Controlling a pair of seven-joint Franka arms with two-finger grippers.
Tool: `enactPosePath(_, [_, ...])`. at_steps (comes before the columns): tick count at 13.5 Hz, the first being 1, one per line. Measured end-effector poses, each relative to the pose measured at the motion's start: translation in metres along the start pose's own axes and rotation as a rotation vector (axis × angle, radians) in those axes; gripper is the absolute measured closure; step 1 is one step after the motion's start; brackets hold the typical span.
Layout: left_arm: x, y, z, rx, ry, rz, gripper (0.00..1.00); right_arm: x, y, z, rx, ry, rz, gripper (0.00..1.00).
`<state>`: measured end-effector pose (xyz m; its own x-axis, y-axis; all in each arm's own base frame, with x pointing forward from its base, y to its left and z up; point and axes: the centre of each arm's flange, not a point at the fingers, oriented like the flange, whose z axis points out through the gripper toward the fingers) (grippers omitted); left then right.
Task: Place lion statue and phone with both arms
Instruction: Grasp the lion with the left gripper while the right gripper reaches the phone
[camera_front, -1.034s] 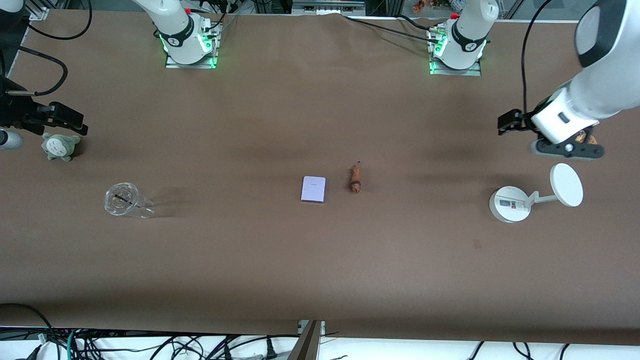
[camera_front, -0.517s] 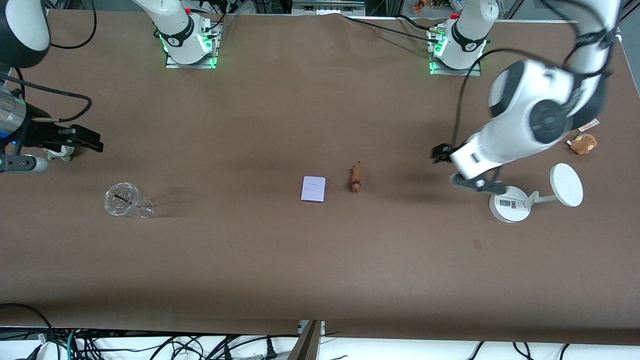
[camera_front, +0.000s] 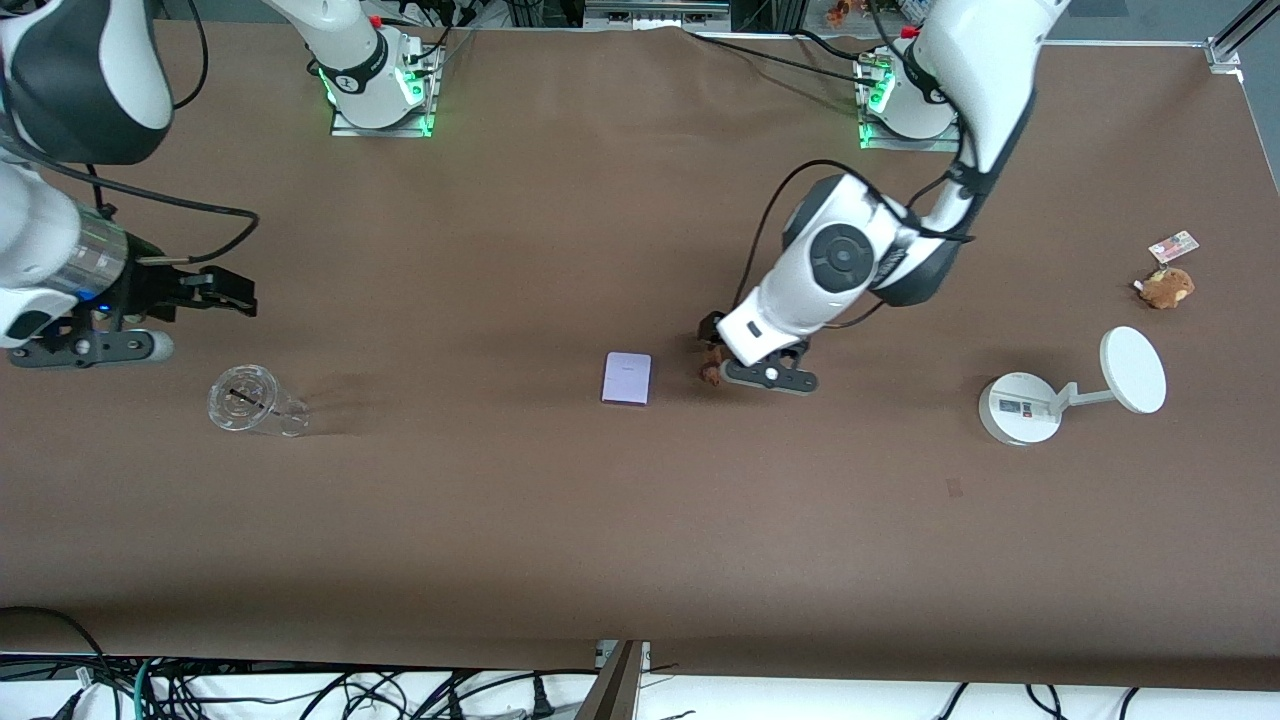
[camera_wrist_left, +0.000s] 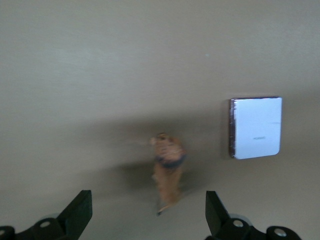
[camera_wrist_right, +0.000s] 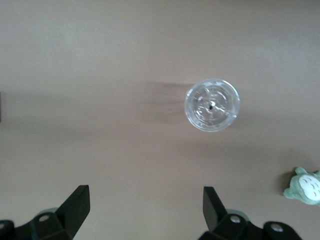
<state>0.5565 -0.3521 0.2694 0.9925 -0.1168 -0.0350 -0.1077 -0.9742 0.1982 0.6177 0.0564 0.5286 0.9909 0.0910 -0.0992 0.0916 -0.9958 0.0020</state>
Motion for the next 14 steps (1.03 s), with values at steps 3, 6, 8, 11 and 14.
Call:
enactPosePath(3, [-0.002,0.012,0.030,-0.023,0.024,0.012,0.00,0.006,-0.010,0.004,-0.002,0.021,0.018,0.00])
enactPosePath(6, [-0.004,0.012,0.058,-0.022,0.029,0.025,0.00,0.015,-0.019,0.011,0.006,0.045,0.029,0.00])
enactPosePath(8, [-0.004,0.009,0.068,-0.019,0.027,0.026,0.00,0.029,-0.039,0.028,0.018,0.072,0.030,0.00])
enactPosePath(11, [-0.003,0.008,0.068,-0.017,0.028,0.027,0.30,0.050,-0.084,0.066,0.017,0.094,0.083,0.00])
enactPosePath(14, [-0.003,0.009,0.068,0.012,0.040,0.070,0.60,0.063,-0.137,0.111,0.014,0.101,0.120,0.00])
